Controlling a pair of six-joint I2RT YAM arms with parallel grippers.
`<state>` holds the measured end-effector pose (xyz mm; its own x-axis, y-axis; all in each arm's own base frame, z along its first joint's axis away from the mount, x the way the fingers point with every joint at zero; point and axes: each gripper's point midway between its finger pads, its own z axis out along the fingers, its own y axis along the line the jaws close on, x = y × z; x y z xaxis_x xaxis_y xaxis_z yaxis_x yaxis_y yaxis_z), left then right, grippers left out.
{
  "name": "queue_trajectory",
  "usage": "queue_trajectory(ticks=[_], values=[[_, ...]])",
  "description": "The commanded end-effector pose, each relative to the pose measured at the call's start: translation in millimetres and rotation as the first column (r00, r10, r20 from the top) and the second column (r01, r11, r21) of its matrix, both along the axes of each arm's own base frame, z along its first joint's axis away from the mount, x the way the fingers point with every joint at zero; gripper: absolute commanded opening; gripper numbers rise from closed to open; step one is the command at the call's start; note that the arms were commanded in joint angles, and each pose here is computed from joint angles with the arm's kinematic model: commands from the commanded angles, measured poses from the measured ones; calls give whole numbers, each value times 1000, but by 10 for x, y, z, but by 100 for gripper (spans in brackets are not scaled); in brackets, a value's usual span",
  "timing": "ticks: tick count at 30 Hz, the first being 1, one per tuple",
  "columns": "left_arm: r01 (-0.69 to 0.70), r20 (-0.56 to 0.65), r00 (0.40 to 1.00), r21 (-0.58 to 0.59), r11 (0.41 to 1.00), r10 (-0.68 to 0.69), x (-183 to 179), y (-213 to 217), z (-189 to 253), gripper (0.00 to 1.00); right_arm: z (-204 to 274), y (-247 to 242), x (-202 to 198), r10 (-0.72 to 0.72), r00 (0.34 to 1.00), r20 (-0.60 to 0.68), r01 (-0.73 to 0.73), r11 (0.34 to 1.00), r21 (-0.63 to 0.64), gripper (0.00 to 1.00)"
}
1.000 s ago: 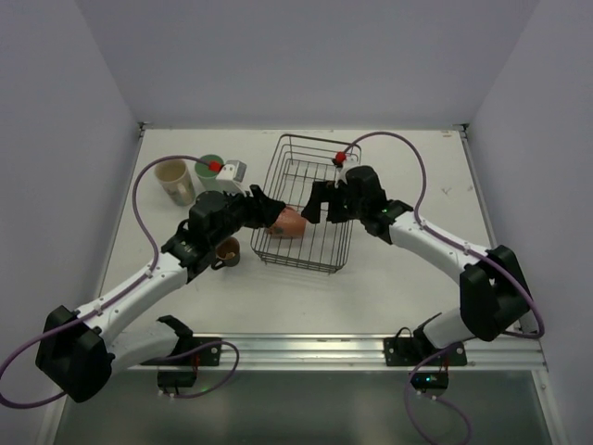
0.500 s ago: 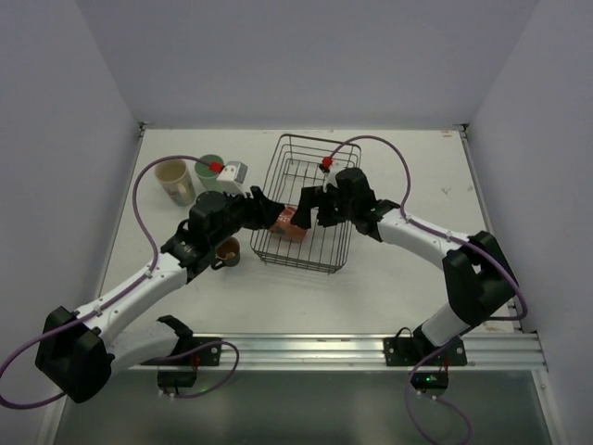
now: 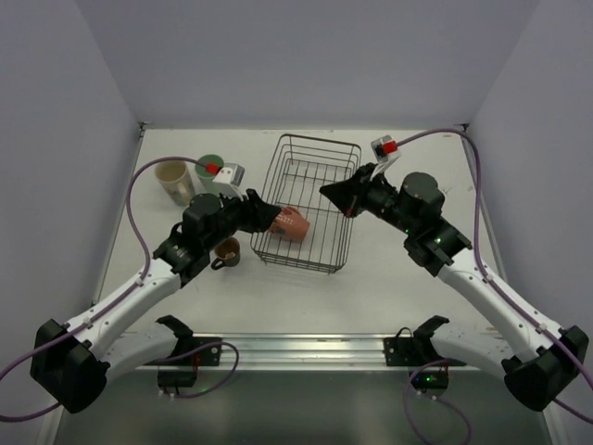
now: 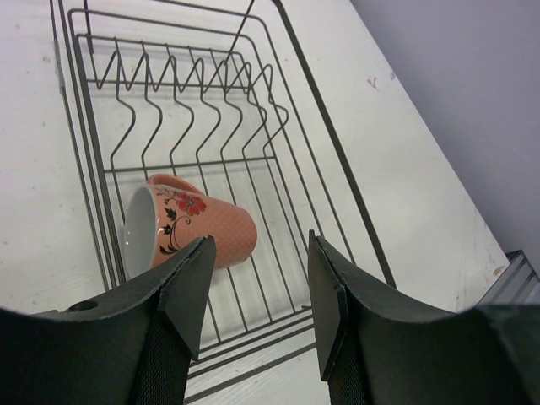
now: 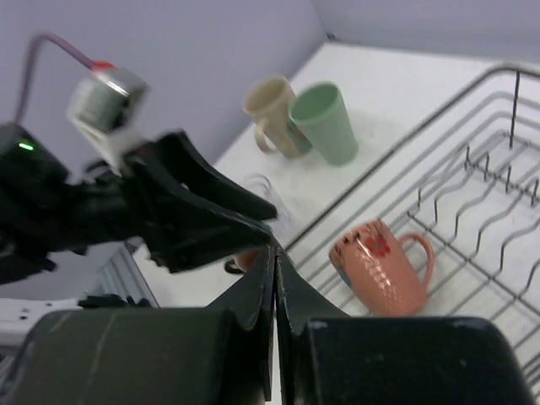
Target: Unload the cups from the dish rack
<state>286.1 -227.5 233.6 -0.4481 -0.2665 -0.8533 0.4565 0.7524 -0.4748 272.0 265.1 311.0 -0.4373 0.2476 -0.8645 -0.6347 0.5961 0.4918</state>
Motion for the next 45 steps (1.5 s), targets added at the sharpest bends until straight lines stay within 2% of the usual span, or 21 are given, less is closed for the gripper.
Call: queue_trajectory(ticks=[1,4,8,11,12,18,20,22,23,26,27,31,34,35,36,45], values=[[33,28,999,20,999,-34,-28,-24,192,54,-144,11,-54,29,997,-75,-35,997,-74,0],[22,-48,999,95,995,-17,-5,9,-14,54,-404,16,-79,27,992,-123,-36,997,-70,6],[49,-129,991,156,987,-28,53,-47,-275,53,-606,28,-88,26,989,-145,-34,998,-53,20],[37,-155,988,190,981,-7,139,-60,-406,52,-640,42,-114,41,989,-146,-48,998,-44,29],[36,-158,987,192,981,-5,164,-73,-420,52,-656,41,-121,42,988,-148,-49,998,-43,35],[19,-175,984,244,970,25,359,-154,-586,52,-927,41,-125,37,981,-188,-49,997,-60,43],[2,-163,986,247,969,40,411,-162,-566,52,-1038,80,-137,61,979,-197,-75,995,-67,57],[-4,-151,988,236,972,41,412,-166,-537,52,-1164,110,-21,51,978,-201,-76,990,-122,68],[-11,-137,990,218,976,42,402,-162,-465,52,-1233,119,1,52,976,-212,-85,985,-151,77],[-61,-76,994,173,983,75,389,-85,-253,52,-1374,188,173,76,981,-178,-118,964,-238,94],[-65,-60,995,159,985,75,369,-77,-212,52,-1426,211,195,92,980,-179,-138,954,-265,98],[-52,-38,998,143,988,58,289,-51,-83,53,-1724,322,378,200,965,-170,-254,874,-415,99],[-10,-51,999,135,991,17,214,-91,-86,53,-1802,341,498,227,961,-159,-276,832,-482,99],[-9,-49,999,133,991,16,207,-87,-76,53,-1968,336,468,226,948,-222,-309,811,-497,99],[-7,-47,999,133,991,14,197,-85,-78,53,-2006,350,473,261,941,-216,-337,789,-515,99],[-12,-27,1000,124,992,15,163,-51,-42,53,-2321,432,529,277,911,-306,-406,736,-541,99]])
